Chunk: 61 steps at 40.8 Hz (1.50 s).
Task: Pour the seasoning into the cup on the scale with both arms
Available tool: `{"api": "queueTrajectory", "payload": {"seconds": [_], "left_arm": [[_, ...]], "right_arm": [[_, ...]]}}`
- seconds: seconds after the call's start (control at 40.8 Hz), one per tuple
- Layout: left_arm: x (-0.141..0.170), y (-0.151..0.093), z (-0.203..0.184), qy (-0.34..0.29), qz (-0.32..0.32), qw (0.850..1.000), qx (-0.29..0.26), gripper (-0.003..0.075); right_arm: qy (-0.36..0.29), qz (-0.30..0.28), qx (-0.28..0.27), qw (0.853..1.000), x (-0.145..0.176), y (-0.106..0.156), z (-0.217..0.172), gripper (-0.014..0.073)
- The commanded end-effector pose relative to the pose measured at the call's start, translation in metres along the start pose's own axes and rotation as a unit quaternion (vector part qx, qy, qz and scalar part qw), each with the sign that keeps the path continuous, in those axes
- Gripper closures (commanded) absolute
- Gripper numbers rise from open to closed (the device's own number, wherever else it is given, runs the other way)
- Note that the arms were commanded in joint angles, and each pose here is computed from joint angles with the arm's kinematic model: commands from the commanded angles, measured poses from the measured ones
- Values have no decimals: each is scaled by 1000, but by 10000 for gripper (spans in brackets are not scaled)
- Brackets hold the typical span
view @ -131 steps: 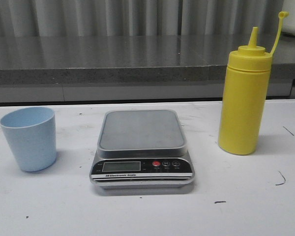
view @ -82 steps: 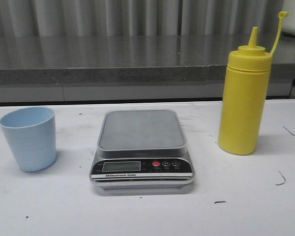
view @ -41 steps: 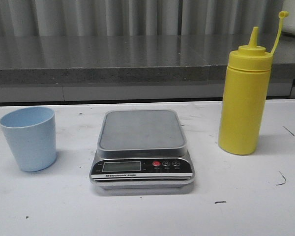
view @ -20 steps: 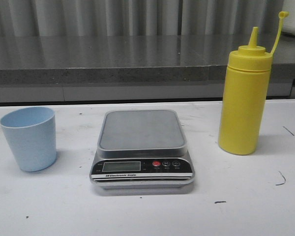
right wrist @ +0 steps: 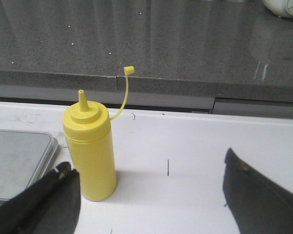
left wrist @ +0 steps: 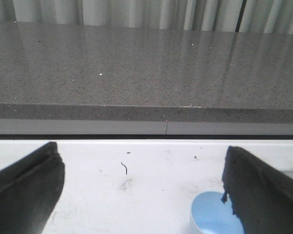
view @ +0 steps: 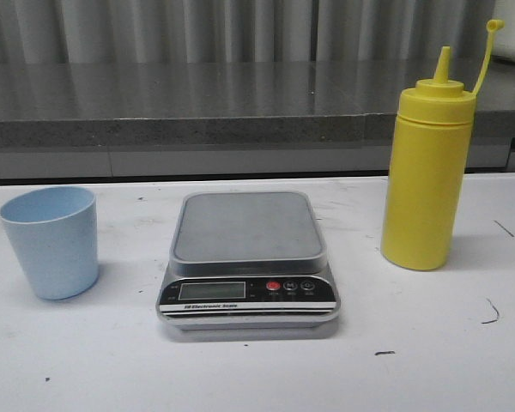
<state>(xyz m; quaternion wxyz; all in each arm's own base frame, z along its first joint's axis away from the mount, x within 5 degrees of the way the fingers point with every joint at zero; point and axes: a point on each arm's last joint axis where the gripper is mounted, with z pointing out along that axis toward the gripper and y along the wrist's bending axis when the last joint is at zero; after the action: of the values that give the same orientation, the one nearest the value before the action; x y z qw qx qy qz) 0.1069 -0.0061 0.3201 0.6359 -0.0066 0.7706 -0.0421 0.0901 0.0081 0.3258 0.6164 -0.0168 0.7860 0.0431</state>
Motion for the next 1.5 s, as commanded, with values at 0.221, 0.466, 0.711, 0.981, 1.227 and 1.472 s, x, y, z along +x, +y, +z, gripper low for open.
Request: {"api": "queueTrajectory", "payload": {"seconds": [0.221,0.466,0.711,0.981,1.227,1.472], "left_arm": [[-26,-29,44,47,4,996,81,104],[-15,-84,86,193,81,963,172,104],[3,-128,129,337,161,909,186,104],[31,-143,179,460,205,854,130,104],[50,-152,209,464,229,847,120,104],[67,-155,219,480,235,837,118,141]], "right_arm": [[-53,-4,2,999,-18,0,-3,-19],[-53,-4,2,999,-18,0,-3,-19],[-53,-4,2,999,-18,0,-3,-19],[-53,-4,2,999,-18,0,-3,-19],[-53,-4,2,999,-18,0,-3,-19],[-53,-4,2,999,-18,0,-3,-19]]}}
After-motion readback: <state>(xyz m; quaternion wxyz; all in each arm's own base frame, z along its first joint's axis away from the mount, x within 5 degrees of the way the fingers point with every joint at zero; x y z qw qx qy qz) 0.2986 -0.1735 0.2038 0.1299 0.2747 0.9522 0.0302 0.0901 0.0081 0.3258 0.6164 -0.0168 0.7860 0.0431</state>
